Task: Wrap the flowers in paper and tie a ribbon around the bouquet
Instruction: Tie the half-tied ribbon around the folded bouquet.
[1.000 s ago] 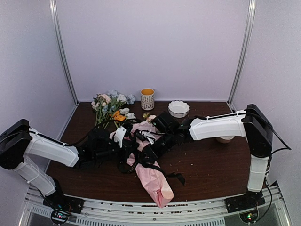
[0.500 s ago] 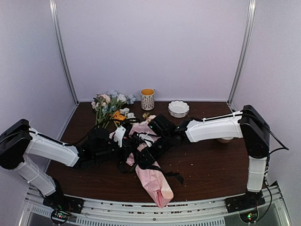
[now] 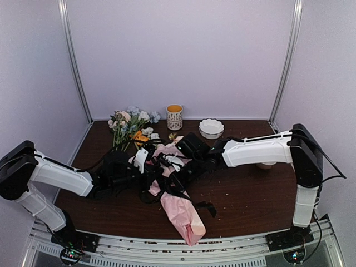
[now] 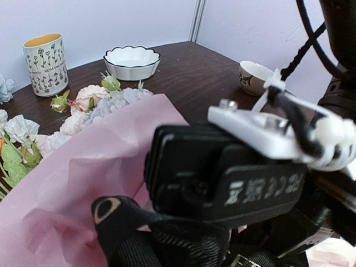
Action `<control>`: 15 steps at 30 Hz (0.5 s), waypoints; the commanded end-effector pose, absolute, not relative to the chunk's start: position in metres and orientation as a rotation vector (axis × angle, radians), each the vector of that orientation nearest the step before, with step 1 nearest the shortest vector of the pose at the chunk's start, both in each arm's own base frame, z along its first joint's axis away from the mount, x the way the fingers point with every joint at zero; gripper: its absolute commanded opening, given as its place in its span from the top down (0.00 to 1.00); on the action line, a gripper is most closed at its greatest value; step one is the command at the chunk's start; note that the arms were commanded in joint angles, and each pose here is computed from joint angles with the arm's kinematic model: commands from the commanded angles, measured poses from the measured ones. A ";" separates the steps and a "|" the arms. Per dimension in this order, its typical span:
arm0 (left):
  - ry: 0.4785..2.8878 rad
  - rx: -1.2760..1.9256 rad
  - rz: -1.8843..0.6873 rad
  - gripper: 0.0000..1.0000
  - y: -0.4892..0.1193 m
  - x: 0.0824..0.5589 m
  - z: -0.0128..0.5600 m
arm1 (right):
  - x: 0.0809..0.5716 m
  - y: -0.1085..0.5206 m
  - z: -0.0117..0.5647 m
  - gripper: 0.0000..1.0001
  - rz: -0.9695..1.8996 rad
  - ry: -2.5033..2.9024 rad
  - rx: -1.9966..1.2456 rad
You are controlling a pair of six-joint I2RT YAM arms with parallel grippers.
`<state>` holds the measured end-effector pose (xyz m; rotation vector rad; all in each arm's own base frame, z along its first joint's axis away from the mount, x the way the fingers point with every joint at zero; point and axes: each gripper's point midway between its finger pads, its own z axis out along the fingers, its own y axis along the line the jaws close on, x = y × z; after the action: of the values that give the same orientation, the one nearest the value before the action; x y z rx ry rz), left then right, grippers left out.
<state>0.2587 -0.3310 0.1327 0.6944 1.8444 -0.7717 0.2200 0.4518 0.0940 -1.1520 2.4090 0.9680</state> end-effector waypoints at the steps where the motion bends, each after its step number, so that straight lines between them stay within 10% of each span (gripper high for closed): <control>1: 1.807 0.678 -0.798 1.00 -0.334 0.263 0.142 | 0.229 0.452 0.138 1.00 0.966 2.313 -1.105; 15: 1.813 0.673 -0.802 1.00 -0.334 0.264 0.142 | 0.241 0.445 0.132 1.00 0.897 2.346 -1.036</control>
<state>0.2595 -0.3305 0.1305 0.6927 1.8524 -0.7753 0.2233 0.4512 0.1262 -1.1185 2.3437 0.9818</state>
